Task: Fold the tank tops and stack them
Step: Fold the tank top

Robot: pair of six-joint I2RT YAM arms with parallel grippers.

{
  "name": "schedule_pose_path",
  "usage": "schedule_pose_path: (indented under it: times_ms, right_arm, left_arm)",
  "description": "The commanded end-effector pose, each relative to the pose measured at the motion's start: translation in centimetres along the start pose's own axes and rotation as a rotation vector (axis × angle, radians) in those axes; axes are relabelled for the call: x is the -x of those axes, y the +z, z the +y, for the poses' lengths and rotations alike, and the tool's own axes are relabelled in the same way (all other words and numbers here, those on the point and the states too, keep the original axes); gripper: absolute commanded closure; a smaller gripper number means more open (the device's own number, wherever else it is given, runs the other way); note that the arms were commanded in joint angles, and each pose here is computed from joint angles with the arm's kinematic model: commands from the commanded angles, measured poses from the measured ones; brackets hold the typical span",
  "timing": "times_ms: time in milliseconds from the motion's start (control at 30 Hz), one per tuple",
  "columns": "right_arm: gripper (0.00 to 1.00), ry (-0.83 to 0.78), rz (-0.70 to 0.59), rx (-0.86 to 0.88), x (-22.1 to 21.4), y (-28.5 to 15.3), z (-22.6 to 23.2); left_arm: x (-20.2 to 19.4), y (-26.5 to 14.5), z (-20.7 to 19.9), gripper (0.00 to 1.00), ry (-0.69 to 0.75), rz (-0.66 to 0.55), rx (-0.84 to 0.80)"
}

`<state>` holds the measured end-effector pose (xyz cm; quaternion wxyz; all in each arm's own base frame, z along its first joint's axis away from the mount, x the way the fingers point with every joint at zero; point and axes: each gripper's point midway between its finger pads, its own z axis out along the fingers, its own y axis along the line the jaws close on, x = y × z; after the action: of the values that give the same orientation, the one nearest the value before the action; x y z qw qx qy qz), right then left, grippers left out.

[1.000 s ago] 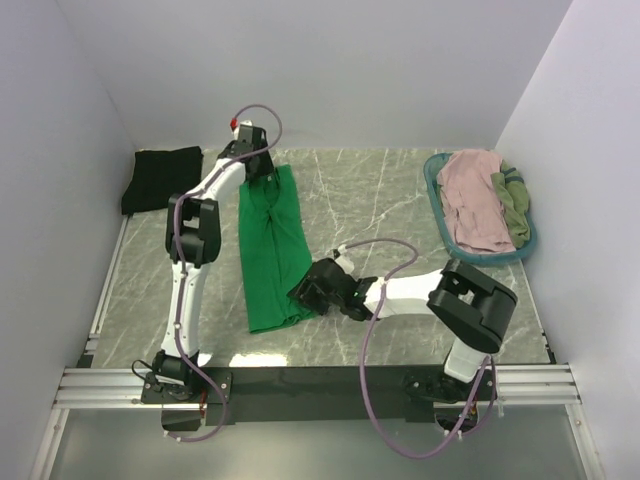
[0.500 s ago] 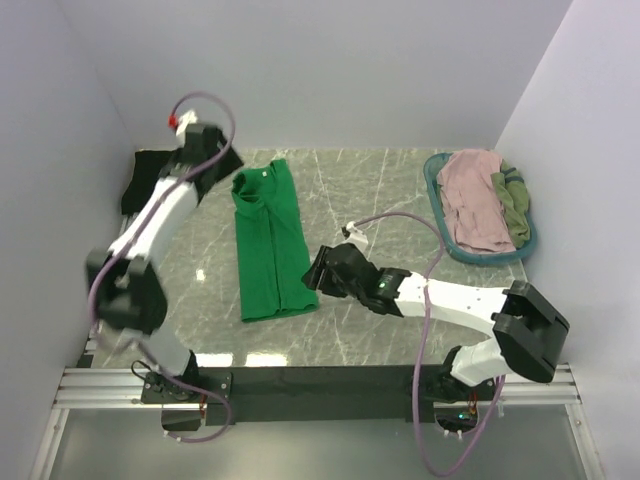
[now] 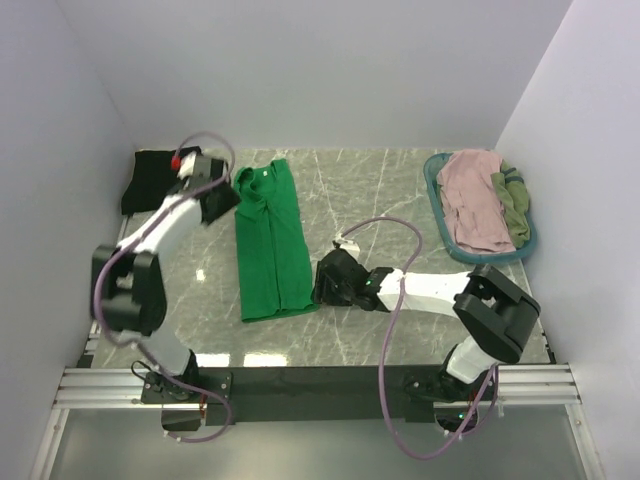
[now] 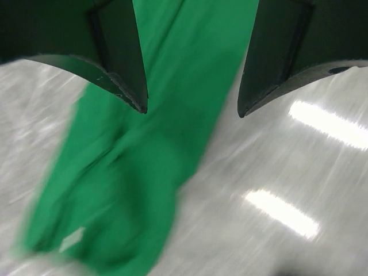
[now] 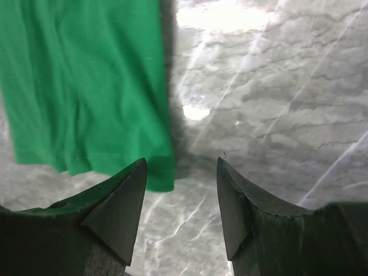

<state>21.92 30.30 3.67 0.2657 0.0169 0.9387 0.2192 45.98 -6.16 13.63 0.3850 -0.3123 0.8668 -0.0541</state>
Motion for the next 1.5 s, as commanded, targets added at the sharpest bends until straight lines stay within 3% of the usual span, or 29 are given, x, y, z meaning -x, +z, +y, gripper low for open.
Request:
schedule_pose_path:
  times_ms: [0, 133, 333, 633, 800, 933, 1467]
  right_arm:
    - [0.41, -0.009, -0.012, 0.020, 0.8, 0.5, 0.5]
    - [0.41, -0.015, 0.015, 0.048, 0.0, 1.0, 0.6]
    - [0.43, -0.001, 0.053, 0.055, -1.6, 1.6, -0.2]
    - [0.44, 0.048, 0.080, 0.051, -2.6, 1.6, -0.6]
    - [0.44, 0.070, 0.083, 0.035, -3.2, 1.2, -1.4]
    - [0.47, 0.077, 0.090, 0.036, -3.6, 1.3, -1.8]
    - [0.56, 0.047, 0.097, 0.034, -3.7, 1.7, -1.5]
  left_arm:
    - [-1.7, -3.9, 3.8, 0.31, -0.129, -0.011, 0.050]
    - [-9.2, -7.0, 7.6, 0.34, -0.132, 0.101, 0.008]
    - [-17.0, -10.0, 12.0, 0.35, -0.129, 0.227, 0.002]
    - [-23.0, -11.4, 13.4, 0.33, -0.138, 0.368, -0.027]
    - [-25.2, -12.0, 13.8, 0.32, -0.135, 0.431, -0.020]
    - [-25.1, -11.8, 15.2, 0.31, -0.144, 0.404, 0.053]
    - [-26.2, -11.9, 15.3, 0.60, -0.070, 0.430, 0.136]
